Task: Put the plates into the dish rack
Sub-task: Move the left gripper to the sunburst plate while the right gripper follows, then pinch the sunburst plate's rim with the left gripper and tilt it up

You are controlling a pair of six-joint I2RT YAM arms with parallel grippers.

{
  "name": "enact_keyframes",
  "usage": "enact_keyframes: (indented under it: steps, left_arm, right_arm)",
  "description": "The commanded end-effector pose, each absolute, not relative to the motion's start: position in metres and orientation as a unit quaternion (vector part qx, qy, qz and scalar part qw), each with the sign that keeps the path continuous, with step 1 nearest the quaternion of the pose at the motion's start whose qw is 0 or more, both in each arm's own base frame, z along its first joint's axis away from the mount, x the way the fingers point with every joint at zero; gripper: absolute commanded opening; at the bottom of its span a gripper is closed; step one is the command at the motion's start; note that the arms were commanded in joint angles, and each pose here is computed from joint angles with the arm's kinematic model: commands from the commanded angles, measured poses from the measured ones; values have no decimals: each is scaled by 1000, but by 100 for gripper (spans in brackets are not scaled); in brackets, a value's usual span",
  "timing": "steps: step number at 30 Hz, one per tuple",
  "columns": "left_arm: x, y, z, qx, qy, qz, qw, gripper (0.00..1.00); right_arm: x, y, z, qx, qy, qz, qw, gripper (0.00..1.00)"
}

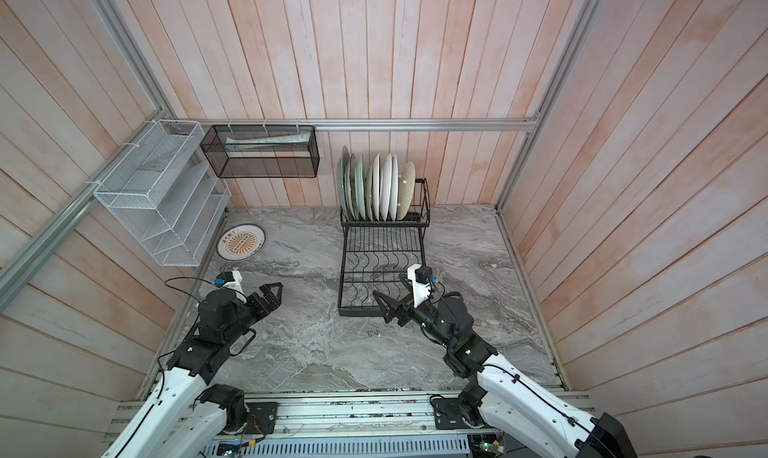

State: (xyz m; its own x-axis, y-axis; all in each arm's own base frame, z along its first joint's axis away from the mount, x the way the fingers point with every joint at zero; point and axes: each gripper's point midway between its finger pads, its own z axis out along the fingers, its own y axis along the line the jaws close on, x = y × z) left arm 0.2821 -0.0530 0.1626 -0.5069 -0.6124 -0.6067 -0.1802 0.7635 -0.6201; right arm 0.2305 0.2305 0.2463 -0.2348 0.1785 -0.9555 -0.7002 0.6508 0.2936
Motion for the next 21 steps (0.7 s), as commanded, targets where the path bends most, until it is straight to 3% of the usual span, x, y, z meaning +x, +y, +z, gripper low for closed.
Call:
enact_keyframes:
  steps: [1, 8, 21]
  left_arm:
    - [303, -42, 162, -294, 798, -323, 415, 99]
    - [348, 34, 121, -428, 753, -331, 374, 86]
    - [412, 103, 70, -493, 720, -341, 350, 71]
  right_arm:
    - [231, 230, 258, -189, 655, 351, 642, 98]
    - [239, 244, 215, -192, 688, 332, 616, 98]
    - [240, 253, 202, -197, 695, 342, 601, 98]
